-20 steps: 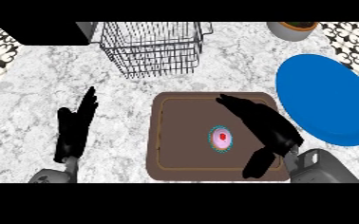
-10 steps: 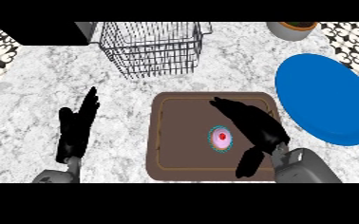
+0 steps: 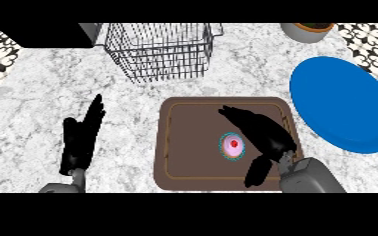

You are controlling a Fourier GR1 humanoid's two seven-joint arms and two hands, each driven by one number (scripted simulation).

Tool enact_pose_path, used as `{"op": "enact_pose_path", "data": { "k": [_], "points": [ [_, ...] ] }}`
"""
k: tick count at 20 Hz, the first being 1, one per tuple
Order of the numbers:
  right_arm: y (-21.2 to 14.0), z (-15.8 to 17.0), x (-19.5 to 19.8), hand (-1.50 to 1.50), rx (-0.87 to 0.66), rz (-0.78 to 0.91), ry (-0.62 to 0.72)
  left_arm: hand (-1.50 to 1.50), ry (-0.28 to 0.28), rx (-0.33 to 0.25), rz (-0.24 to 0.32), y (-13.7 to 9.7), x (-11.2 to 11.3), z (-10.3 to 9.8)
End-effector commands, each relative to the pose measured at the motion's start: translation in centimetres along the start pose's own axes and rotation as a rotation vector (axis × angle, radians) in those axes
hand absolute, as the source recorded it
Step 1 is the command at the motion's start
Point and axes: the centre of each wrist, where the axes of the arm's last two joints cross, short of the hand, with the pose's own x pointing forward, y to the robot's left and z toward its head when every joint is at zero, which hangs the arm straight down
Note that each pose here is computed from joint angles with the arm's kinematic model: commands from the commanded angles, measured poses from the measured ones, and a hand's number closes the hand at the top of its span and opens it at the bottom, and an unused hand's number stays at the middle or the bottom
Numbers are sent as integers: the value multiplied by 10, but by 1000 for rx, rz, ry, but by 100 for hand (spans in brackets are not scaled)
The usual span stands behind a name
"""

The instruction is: Pick the cupcake from the tray and place it in the plate

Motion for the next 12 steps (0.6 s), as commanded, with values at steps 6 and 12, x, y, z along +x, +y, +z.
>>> {"op": "enact_pose_path", "data": {
  "k": [6,12],
  "points": [
    [28,-15,9,-150,20,19,23,0,3,-5,-10,1,17,-9],
    [15,-20,-11,150,-41,86,-52,0,-12,16,14,-3,17,6]
  ]
}}
